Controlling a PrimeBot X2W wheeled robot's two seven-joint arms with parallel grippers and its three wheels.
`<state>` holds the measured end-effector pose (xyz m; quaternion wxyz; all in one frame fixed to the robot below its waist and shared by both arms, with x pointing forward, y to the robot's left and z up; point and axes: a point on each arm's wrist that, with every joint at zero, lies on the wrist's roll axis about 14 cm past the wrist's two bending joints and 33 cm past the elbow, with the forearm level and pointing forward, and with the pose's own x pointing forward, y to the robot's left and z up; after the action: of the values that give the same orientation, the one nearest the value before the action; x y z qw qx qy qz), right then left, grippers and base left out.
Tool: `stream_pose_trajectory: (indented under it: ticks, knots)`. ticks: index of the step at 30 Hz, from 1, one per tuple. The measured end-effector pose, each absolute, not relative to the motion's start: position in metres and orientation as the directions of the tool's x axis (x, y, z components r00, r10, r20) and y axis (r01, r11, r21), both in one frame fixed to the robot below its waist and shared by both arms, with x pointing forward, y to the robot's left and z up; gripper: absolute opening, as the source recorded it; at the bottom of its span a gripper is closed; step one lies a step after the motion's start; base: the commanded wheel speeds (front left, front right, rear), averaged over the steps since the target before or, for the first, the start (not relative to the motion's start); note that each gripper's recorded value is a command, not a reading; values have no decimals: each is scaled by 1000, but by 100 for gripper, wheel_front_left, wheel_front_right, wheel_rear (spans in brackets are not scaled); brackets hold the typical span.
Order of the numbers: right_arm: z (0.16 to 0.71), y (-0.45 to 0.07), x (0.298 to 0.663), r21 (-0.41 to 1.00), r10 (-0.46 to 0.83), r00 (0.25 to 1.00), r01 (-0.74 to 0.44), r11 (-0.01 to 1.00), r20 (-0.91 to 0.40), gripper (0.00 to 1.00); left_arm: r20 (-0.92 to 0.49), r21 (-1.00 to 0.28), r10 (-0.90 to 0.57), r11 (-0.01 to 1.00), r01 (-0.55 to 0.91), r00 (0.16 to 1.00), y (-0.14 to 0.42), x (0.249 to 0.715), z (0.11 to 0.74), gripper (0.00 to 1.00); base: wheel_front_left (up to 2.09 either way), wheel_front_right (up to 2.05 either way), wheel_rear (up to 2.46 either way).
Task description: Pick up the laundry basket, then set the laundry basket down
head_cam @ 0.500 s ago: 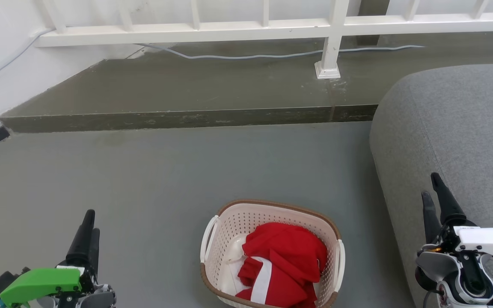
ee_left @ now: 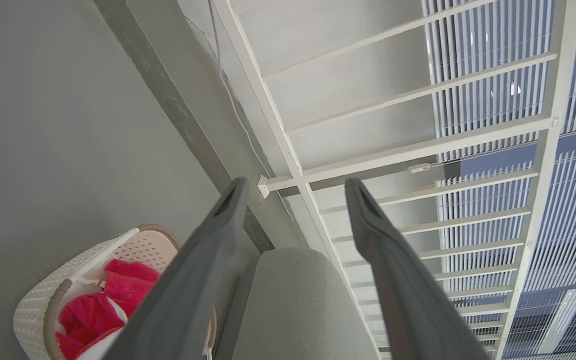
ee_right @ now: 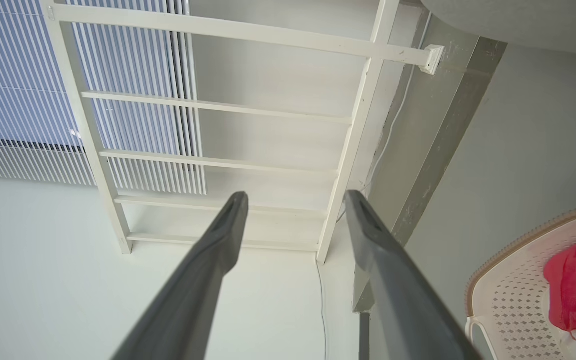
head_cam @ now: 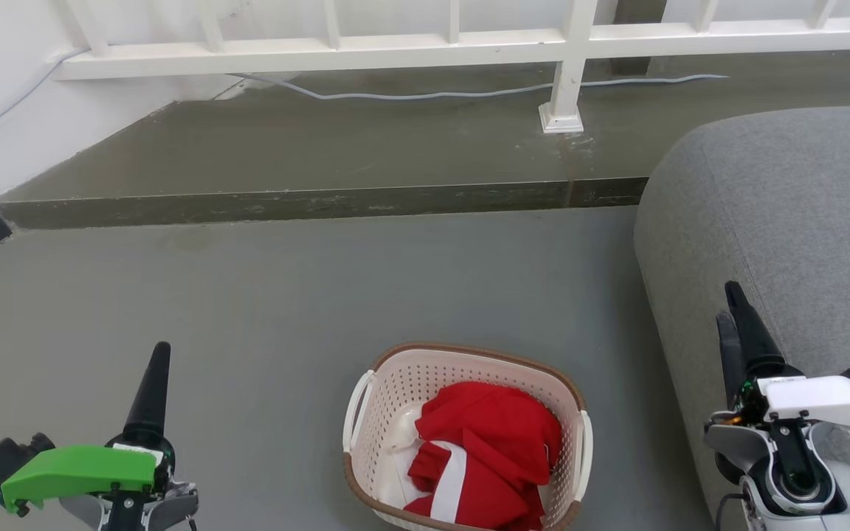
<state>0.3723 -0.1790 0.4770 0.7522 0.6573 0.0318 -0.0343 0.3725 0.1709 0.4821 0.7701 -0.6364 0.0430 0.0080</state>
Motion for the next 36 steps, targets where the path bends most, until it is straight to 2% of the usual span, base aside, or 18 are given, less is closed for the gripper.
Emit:
stream_pose_trajectory:
  ticks: [5, 11, 25, 31, 36]
  knots:
    - [482, -174, 375, 980, 3, 997, 75, 184, -77, 100, -57, -964, -57, 265, -40, 997, 168, 374, 488, 100, 0, 0, 0]
    - [481, -173, 376, 950, 23, 997, 65, 306, -76, 100, -51, -925, -82, 379, -17, 995, 164, 375, 489, 100, 0, 0, 0]
    - [491, -160, 383, 793, 87, 995, -21, 609, -40, 100, -18, -723, -149, 685, 90, 989, 156, 379, 497, 100, 0, 0, 0]
    - [486, -156, 383, 688, 99, 993, -31, 725, -59, 100, 12, -631, -164, 764, 135, 986, 150, 382, 505, 100, 0, 0, 0]
    - [489, -150, 385, 620, 109, 993, -53, 783, -53, 100, 18, -564, -177, 811, 156, 984, 144, 382, 505, 100, 0, 0, 0]
